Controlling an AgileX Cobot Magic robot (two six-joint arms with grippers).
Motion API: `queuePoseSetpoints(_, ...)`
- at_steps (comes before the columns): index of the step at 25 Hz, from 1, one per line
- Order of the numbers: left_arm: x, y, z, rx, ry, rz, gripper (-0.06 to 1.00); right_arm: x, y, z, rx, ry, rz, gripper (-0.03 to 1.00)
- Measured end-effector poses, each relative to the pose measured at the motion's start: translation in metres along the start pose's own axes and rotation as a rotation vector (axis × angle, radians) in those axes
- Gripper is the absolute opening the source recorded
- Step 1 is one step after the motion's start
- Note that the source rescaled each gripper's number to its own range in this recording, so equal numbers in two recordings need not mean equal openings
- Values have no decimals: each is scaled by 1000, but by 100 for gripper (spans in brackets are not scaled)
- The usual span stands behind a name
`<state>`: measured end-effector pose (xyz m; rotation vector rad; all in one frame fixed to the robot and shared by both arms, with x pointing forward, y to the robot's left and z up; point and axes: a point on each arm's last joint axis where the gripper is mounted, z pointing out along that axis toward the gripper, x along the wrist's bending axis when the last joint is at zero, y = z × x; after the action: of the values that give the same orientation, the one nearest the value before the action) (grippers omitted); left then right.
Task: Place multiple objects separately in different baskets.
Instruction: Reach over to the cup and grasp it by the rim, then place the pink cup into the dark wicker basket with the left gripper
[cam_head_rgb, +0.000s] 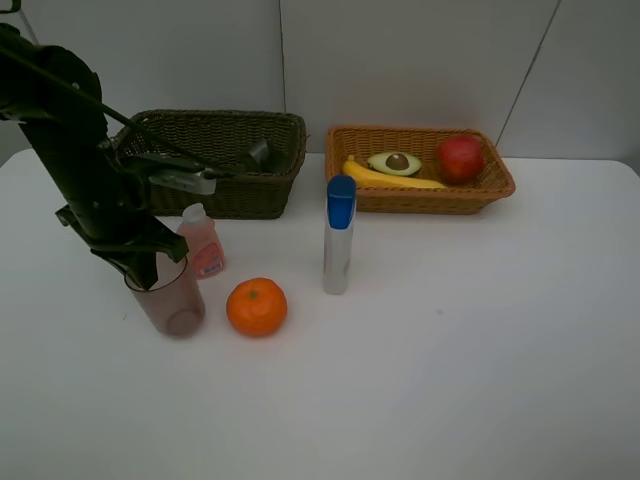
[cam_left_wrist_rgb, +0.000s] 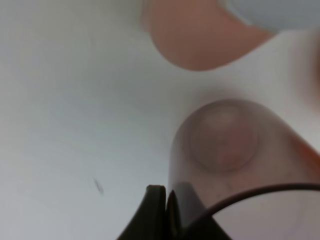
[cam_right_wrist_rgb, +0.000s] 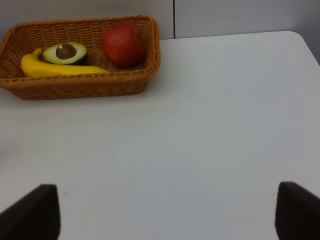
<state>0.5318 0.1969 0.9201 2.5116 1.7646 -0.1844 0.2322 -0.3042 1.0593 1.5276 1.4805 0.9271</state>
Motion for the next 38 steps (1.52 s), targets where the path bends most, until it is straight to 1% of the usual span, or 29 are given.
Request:
queuePoseSetpoints(3, 0, -2, -4, 4, -1, -3, 0, 0, 0, 0, 0, 0, 0, 85)
queuePoseSetpoints(6, 0, -4, -16, -2, -5, -16, 0, 0, 0, 0, 0, 0, 0, 85)
queuePoseSetpoints(15, -4, 1, -78, -4, -12, -19, 0, 0, 0, 0, 0, 0, 0, 85)
queuePoseSetpoints(17, -5, 6, -91, -21, -7, -12, 0, 0, 0, 0, 0, 0, 0, 85)
queuePoseSetpoints(21, -4, 20, -117, -117, 20, 1, 0, 0, 0, 0, 0, 0, 0, 85)
queuePoseSetpoints(25, -1, 30, -140, -196, 56, 13, 0, 0, 0, 0, 0, 0, 0, 85)
queuePoseSetpoints(27, 4, 36, -152, -236, 83, 11, 0, 0, 0, 0, 0, 0, 0, 85)
queuePoseSetpoints(32, 30, 47, -168, -286, 170, -23, 0, 0, 0, 0, 0, 0, 0, 85)
queuePoseSetpoints(33, 36, 49, -169, -298, 197, -25, 0, 0, 0, 0, 0, 0, 0, 85)
queuePoseSetpoints(36, 51, 58, -168, -365, 272, -11, 0, 0, 0, 0, 0, 0, 0, 85)
queuePoseSetpoints(38, 58, 68, -163, -412, 307, 21, 0, 0, 0, 0, 0, 0, 0, 85)
